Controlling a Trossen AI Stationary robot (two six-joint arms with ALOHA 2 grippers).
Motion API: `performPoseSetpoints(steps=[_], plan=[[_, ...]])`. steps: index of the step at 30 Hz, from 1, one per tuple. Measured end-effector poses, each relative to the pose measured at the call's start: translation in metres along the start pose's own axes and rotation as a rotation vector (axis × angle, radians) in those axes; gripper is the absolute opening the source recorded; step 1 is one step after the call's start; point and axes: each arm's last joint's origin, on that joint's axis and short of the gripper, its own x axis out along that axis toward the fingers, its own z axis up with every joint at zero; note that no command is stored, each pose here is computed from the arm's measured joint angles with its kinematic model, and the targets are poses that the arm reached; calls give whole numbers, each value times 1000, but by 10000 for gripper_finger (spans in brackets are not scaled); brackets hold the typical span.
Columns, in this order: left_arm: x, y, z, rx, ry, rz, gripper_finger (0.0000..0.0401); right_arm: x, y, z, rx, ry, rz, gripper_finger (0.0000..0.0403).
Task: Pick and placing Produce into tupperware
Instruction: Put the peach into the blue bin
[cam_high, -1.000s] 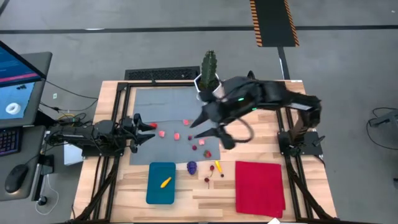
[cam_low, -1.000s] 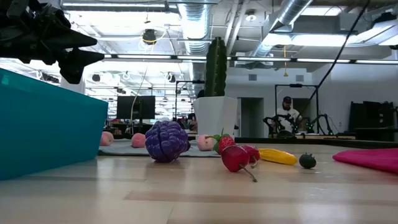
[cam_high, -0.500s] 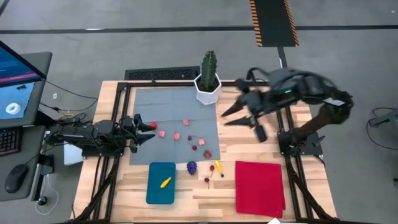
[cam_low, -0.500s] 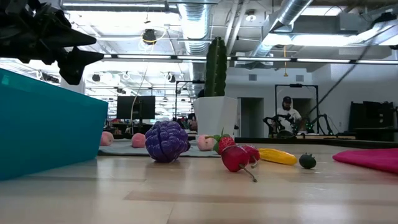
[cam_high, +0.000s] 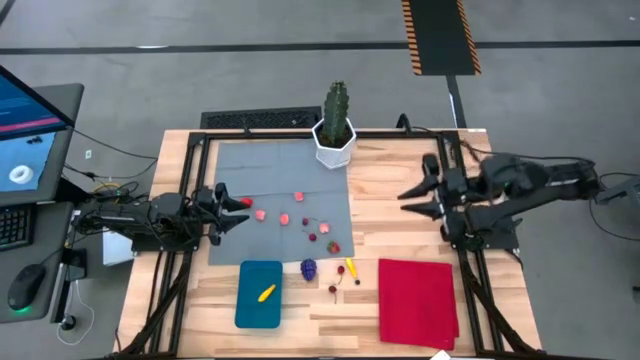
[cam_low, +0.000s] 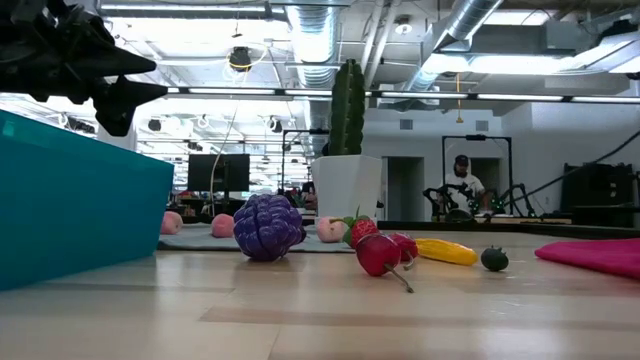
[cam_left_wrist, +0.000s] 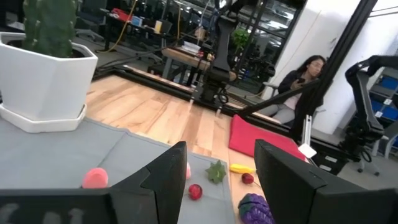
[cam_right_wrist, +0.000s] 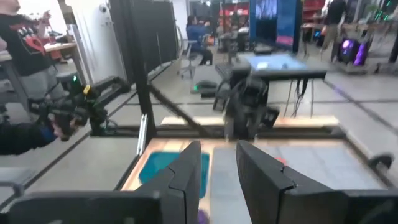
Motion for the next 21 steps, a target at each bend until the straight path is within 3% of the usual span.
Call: performPoseSetpoints(steps=[10,17,21], plan=[[2,1,-1,3,2,44,178,10,9,-98,-7,-150,80,123],[7,-2,2,54,-10,5,178,10,7,-129,13,-103,17,123],[11,-3,9,75,60,82,178,12,8,-147,28,-80,27,123]])
